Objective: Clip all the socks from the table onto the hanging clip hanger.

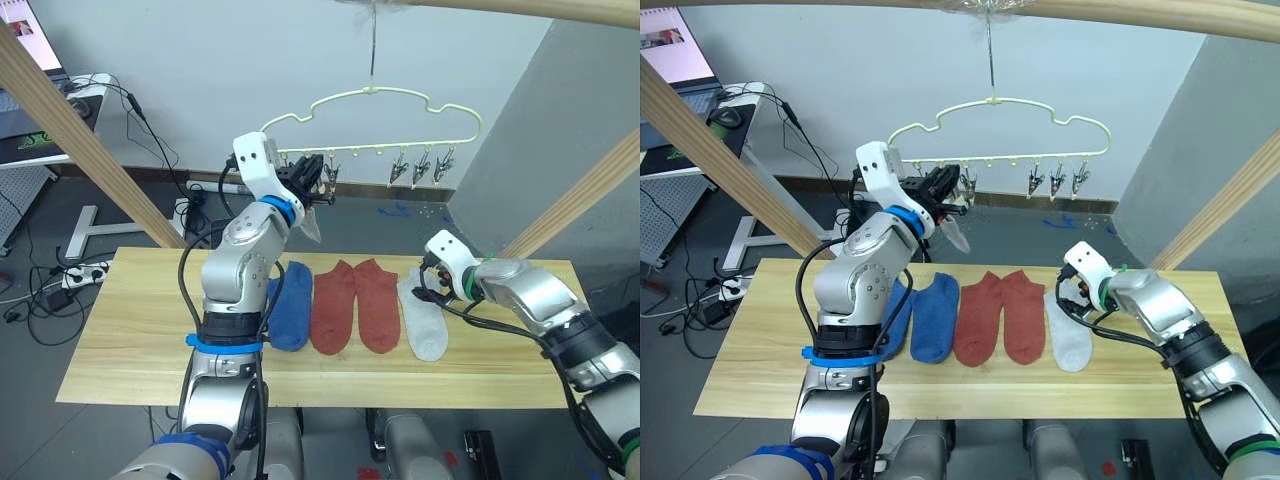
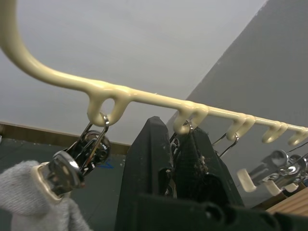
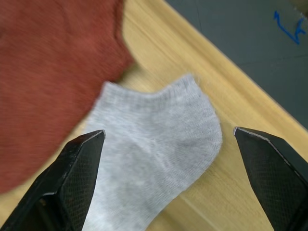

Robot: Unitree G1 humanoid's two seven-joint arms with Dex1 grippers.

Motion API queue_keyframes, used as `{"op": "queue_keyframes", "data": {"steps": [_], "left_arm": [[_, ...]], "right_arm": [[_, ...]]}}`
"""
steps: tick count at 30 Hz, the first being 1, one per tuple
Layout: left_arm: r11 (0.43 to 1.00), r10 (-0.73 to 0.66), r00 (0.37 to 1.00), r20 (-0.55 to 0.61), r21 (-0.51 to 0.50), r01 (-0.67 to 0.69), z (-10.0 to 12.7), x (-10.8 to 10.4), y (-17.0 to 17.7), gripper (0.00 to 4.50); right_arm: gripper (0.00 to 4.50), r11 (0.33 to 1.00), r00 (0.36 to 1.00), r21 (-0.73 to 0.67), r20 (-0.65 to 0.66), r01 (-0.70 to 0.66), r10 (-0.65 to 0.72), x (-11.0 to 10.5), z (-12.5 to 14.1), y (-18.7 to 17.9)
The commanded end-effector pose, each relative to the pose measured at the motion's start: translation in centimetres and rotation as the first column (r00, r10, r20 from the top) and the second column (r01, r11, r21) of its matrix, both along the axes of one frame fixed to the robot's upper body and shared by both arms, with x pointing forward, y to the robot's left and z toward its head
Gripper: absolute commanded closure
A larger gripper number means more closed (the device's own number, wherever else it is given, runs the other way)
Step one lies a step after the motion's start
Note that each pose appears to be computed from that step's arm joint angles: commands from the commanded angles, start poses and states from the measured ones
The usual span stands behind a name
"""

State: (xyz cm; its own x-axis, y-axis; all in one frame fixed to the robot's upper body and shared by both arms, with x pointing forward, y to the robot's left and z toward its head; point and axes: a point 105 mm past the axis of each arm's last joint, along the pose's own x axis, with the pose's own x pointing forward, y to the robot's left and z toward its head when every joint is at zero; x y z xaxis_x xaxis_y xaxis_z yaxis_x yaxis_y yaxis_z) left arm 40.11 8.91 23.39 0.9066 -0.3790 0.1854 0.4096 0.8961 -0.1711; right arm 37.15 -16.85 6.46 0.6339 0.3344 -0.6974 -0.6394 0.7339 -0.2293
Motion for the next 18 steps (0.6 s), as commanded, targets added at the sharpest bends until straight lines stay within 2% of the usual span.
{"op": "queue_keyframes", "data": {"steps": [1, 8, 15, 18], "left_arm": [[1.000, -0.005, 0.998, 0.058, -0.006, 0.005, 1.6, -0.7, -0.1, 4.36], [1.000, 0.000, 0.998, 0.057, -0.001, 0.000, 1.7, -0.8, -0.1, 4.36], [1.000, 0.005, 0.999, 0.052, -0.005, -0.004, 1.9, -0.8, 0.2, 4.36], [1.000, 0.000, 0.999, 0.047, -0.006, 0.000, 1.8, -0.8, 0.1, 4.36]], "right_arm": [[0.00, 0.999, 1.000, -0.026, 0.013, -0.026, 0.026, 0.7, -0.3, 0.0], [0.00, 0.999, 0.999, -0.026, -0.010, -0.032, 0.032, 1.0, -2.3, 0.3], [0.00, 0.998, 0.997, -0.053, -0.059, -0.042, 0.039, 0.1, -3.9, -0.5], [0.58, 0.998, 0.997, -0.049, -0.071, -0.038, 0.034, -0.2, -4.0, -0.7]]}}
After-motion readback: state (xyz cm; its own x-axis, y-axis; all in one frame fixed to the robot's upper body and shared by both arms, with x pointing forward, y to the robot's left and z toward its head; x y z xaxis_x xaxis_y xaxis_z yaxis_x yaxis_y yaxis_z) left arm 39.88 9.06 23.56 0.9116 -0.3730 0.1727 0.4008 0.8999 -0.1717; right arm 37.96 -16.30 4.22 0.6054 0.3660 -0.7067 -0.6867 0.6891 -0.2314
